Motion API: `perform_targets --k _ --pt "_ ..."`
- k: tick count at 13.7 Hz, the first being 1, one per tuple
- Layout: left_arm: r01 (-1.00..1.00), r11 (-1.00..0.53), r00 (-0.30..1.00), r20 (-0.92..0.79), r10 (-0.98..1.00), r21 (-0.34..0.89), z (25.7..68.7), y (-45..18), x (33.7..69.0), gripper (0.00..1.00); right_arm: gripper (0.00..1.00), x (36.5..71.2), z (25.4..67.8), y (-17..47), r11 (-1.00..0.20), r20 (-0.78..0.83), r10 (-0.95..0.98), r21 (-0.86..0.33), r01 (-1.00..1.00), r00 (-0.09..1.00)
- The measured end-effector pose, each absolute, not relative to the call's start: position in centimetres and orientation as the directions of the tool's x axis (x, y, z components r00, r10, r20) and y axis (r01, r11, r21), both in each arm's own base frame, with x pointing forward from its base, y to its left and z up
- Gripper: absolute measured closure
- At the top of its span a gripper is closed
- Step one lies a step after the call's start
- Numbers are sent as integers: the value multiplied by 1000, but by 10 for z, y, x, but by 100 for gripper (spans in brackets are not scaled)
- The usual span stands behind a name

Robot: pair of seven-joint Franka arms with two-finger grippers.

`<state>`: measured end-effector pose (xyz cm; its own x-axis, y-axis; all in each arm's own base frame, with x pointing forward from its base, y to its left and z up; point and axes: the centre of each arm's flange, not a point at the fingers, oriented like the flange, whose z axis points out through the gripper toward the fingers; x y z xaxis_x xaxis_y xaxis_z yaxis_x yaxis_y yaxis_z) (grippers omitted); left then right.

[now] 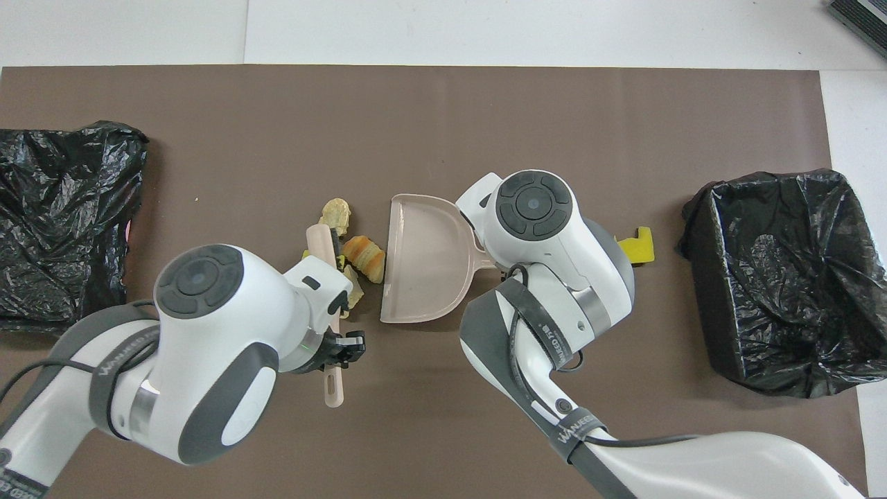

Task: Sweep and dump trash in bin
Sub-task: 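Sweep the trash pieces toward the dustpan with the left gripper's brush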

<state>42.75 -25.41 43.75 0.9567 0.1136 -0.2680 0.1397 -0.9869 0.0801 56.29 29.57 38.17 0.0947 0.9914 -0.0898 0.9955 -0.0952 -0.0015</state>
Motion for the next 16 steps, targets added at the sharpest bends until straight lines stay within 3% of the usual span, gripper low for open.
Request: perform_targets --k 3,6,12,16 --pt "251 -966 930 -292 222 65 432 -202 450 74 68 563 382 296 -95 -90 991 -1 995 95" --pt "266 -963 912 -332 242 30 396 -194 442 74 68 563 382 296 -95 -88 992 1 995 95" --pt "177 -983 950 -270 159 43 347 -246 412 74 68 563 377 298 -36 -72 997 16 999 37" --pt "116 -991 966 -238 97 68 347 -278 399 74 68 562 375 298 -35 -74 997 13 999 36"
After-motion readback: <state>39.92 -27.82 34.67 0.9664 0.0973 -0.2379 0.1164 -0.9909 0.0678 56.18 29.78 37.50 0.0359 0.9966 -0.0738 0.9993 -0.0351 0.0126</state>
